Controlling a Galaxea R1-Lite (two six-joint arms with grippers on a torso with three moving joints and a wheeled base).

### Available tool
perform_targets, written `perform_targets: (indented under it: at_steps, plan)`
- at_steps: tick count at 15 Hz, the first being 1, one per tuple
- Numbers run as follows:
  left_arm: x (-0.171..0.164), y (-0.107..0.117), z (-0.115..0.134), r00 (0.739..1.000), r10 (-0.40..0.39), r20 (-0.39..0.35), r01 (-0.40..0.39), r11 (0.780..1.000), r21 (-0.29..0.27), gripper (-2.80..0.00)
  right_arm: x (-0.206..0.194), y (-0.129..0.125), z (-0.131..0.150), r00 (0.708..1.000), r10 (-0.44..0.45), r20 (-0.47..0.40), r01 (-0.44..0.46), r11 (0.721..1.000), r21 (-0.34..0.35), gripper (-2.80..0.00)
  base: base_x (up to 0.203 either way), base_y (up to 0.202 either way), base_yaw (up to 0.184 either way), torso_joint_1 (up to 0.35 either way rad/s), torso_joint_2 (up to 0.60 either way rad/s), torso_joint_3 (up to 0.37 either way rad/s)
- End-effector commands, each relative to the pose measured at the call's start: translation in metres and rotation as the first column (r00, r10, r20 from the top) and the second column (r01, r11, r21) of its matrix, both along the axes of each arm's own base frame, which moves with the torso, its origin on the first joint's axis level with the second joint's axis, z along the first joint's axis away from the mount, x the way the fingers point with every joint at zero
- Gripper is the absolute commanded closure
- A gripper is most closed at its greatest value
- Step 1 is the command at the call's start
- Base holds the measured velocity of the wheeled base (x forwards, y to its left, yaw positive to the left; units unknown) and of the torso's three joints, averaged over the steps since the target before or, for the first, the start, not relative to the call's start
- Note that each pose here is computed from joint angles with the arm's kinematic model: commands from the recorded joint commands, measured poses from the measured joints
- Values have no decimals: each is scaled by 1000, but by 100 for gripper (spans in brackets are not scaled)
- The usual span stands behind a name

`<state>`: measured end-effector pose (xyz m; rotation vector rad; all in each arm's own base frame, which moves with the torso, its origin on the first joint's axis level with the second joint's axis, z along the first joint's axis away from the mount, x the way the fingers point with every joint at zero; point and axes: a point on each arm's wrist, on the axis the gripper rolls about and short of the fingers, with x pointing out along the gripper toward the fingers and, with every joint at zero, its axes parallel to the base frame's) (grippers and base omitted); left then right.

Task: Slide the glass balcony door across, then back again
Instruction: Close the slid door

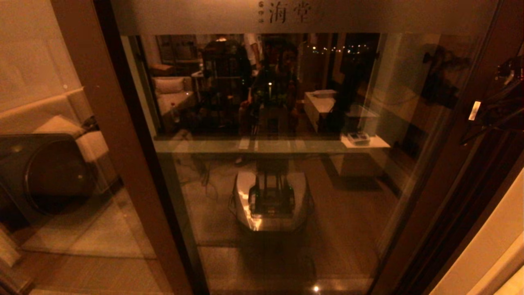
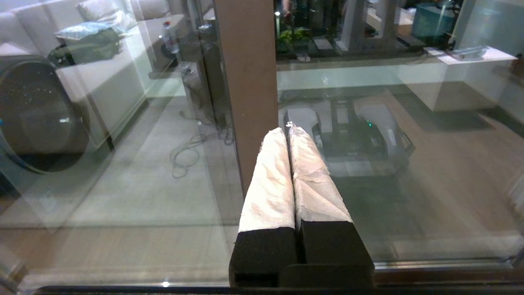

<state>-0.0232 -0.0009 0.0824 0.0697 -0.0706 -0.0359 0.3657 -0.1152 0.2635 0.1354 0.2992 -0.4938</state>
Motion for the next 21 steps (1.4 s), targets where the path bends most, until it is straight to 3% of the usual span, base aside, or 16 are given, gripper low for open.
perform_targets:
  at_steps: [1,21]
  plan:
    - [3,0,-8,1000,0,-31,0,1000,1,0,3,-2,-3,1000,-5,-5,5,1000,2,0,0,0,0,0,0,0]
    - [3,0,-8,1000,0,-31,0,1000,1,0,6,-26,-2,998,-59,12,59,998,-7,0,0,0,0,0,0,0]
